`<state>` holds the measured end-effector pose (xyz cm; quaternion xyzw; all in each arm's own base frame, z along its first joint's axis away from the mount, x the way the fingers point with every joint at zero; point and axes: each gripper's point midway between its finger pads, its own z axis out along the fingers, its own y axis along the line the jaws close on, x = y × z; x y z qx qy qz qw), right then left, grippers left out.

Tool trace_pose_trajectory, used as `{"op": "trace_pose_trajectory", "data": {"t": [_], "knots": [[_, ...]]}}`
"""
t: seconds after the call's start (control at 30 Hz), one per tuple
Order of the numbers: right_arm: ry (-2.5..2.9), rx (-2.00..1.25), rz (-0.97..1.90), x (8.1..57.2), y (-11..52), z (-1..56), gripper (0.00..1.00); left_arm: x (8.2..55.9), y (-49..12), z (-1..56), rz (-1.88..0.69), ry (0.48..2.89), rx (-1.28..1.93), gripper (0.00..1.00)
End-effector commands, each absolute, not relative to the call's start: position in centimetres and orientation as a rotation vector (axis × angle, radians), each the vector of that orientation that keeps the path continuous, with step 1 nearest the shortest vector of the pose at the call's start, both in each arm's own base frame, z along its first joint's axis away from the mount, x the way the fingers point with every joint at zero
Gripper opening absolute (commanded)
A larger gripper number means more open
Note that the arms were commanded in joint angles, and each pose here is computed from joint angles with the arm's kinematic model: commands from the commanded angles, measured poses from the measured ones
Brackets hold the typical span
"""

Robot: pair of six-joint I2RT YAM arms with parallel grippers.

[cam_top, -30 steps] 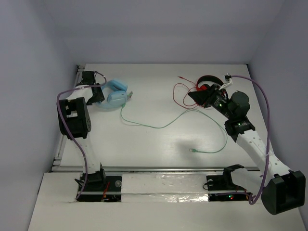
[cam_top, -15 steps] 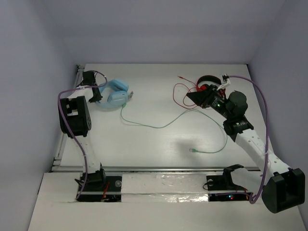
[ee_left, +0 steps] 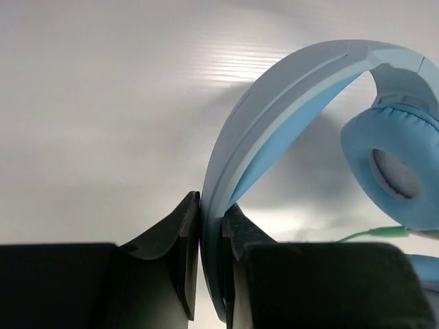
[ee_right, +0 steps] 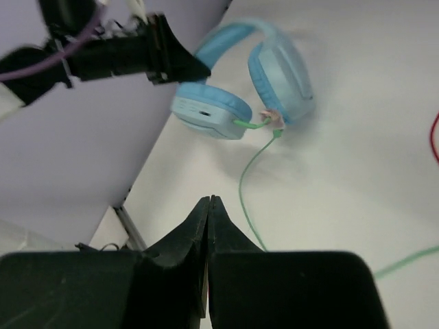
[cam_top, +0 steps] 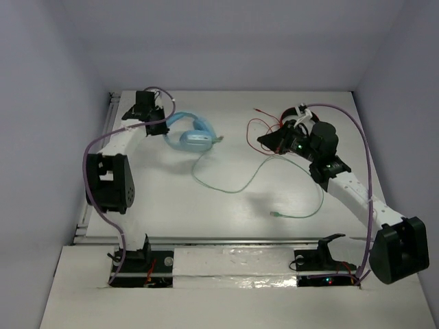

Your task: Wrap the headphones

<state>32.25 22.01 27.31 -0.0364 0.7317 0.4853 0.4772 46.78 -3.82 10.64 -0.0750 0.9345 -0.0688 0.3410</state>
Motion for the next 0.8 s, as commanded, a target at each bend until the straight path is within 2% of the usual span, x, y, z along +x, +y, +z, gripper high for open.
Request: {"op": "trace_pose_trajectory", "data": {"t": [0.0,0.1,0.13,0.2,0.23,0.3,0.33,0.43,0.5,0.63,0.77], "knots": [[1.798,-0.27,1.198,31.4,24.6,27.9,0.0,45.0,-9.9,21.2,-0.514,2.227,-0.091,0.0],[1.797,-0.366,1.186,31.0,25.7,27.8,0.18,43.3,-12.3,25.2,-0.675,2.146,-0.048,0.0],[1.793,-0.39,1.194,30.8,26.1,27.8,0.36,42.9,-13.0,26.4,-0.73,2.116,-0.027,0.0],[1.776,-0.419,1.2,30.6,26.3,27.9,0.54,42.0,-13.8,28.9,-0.813,2.057,-0.03,0.0],[1.765,-0.424,1.195,30.7,26.3,28.0,0.67,41.6,-14.5,30.2,-0.867,2.019,-0.005,0.0],[1.741,-0.431,1.181,30.9,26.2,28.2,0.79,41.0,-14.9,32.1,-0.917,1.979,-0.013,0.0],[1.733,-0.449,1.172,31.0,26.2,28.1,0.9,40.8,-15.2,33.2,-0.938,1.953,-0.002,0.0],[1.717,-0.537,1.204,30.2,27.4,27.8,0.98,39.8,-15.9,36.1,-1.016,1.88,0.015,0.0],[1.716,-0.576,1.218,29.9,28.6,26.8,0.98,39.2,-16.2,37.8,-1.052,1.841,0.01,0.0],[1.705,-0.647,1.281,28.7,30.4,25.0,0.9,38.2,-16.5,42.0,-1.089,1.75,0.043,0.0],[1.702,-0.741,1.374,27.1,32.0,23.5,0.89,37.7,-16.5,44.1,-1.099,1.707,0.057,0.0]]}}
